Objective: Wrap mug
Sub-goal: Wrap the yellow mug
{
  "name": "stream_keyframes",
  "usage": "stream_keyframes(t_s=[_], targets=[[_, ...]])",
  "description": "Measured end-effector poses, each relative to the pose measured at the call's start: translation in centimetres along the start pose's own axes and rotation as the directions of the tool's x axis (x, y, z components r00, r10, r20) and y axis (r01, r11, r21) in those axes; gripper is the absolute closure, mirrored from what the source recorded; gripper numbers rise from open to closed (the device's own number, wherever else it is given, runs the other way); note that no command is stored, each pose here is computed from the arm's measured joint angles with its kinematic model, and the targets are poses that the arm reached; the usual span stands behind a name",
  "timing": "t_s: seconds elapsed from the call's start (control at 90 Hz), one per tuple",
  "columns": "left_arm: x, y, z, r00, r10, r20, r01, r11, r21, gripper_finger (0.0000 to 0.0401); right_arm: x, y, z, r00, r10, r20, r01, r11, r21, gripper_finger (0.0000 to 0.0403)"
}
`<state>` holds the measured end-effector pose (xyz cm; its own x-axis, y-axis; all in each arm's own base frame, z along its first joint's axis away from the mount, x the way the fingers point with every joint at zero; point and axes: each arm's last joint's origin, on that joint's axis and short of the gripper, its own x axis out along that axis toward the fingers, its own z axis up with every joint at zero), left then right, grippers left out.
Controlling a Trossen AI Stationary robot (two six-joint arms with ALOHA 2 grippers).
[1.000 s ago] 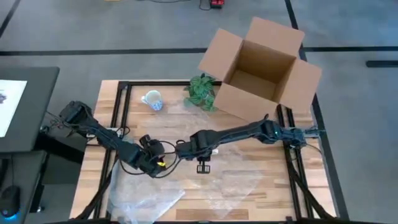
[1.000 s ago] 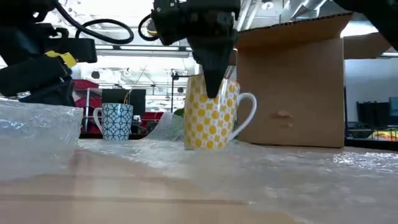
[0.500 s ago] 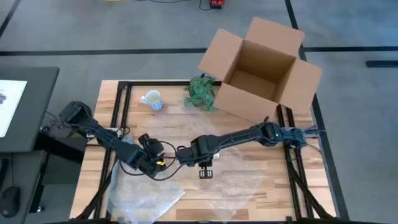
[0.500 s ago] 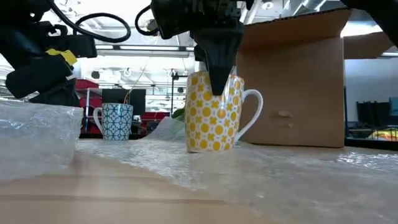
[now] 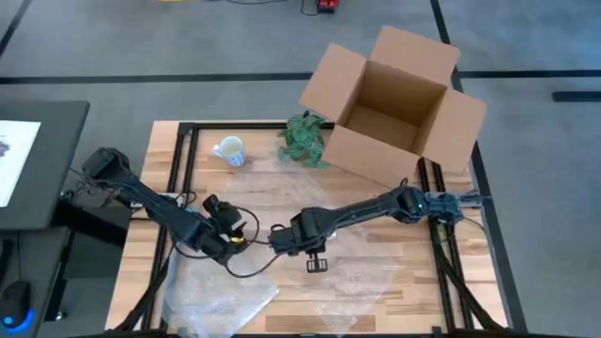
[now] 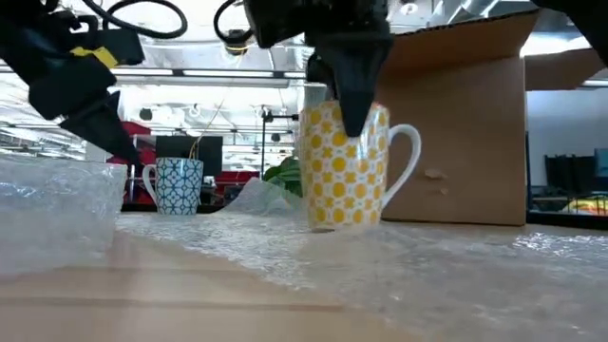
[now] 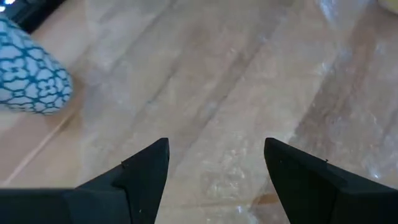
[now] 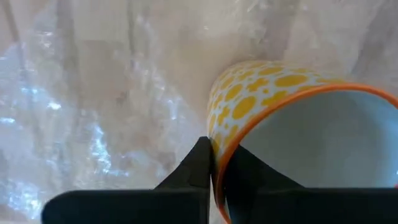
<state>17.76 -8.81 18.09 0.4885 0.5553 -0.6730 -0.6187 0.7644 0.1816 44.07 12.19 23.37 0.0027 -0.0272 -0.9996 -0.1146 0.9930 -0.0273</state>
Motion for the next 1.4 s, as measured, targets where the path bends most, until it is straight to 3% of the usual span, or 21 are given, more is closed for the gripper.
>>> stream_keyframes(t_s=[0.222, 0.556, 0.756, 0.944, 1.133, 1.4], targets=[[0.5, 0.8, 0.8, 0.999, 0.034, -0.002, -0.034, 0.999, -0.04, 0.0157, 0.3, 1.2, 0.2, 1.0, 0.007, 0.027, -0.006, 1.0, -0.024, 0.0367], [2.9, 2.8, 2.2, 0.983, 0.141, -0.113, -0.138, 0.99, 0.035, 0.0157, -0.1, 1.2, 0.4, 0.999, 0.012, 0.049, -0.011, 1.0, -0.023, 0.0262], [4.4, 4.4, 2.9, 0.959, 0.174, -0.222, -0.167, 0.985, 0.05, 0.0157, -4.0, 1.5, -1.2, 0.995, 0.025, 0.099, -0.017, 0.997, -0.075, 0.0196], [5.7, 5.4, 2.7, 0.948, 0.19, -0.257, -0.18, 0.982, 0.063, 0.0157, -8.0, 1.9, -2.7, 0.973, 0.042, 0.226, -0.023, 0.996, -0.087, 0.0175], [8.6, 7.3, -0.7, 0.93, 0.172, -0.325, -0.194, 0.98, -0.036, 0.0157, -9.5, 3.7, -3.8, 0.957, 0.01, 0.29, 0.019, 0.995, -0.096, 0.0177], [10.8, 8.6, -2.8, 0.972, 0.103, -0.212, -0.159, 0.951, -0.267, 0.0163, -9.4, 6.2, -4.3, 0.953, 0.006, 0.304, 0.023, 0.995, -0.094, 0.0179]])
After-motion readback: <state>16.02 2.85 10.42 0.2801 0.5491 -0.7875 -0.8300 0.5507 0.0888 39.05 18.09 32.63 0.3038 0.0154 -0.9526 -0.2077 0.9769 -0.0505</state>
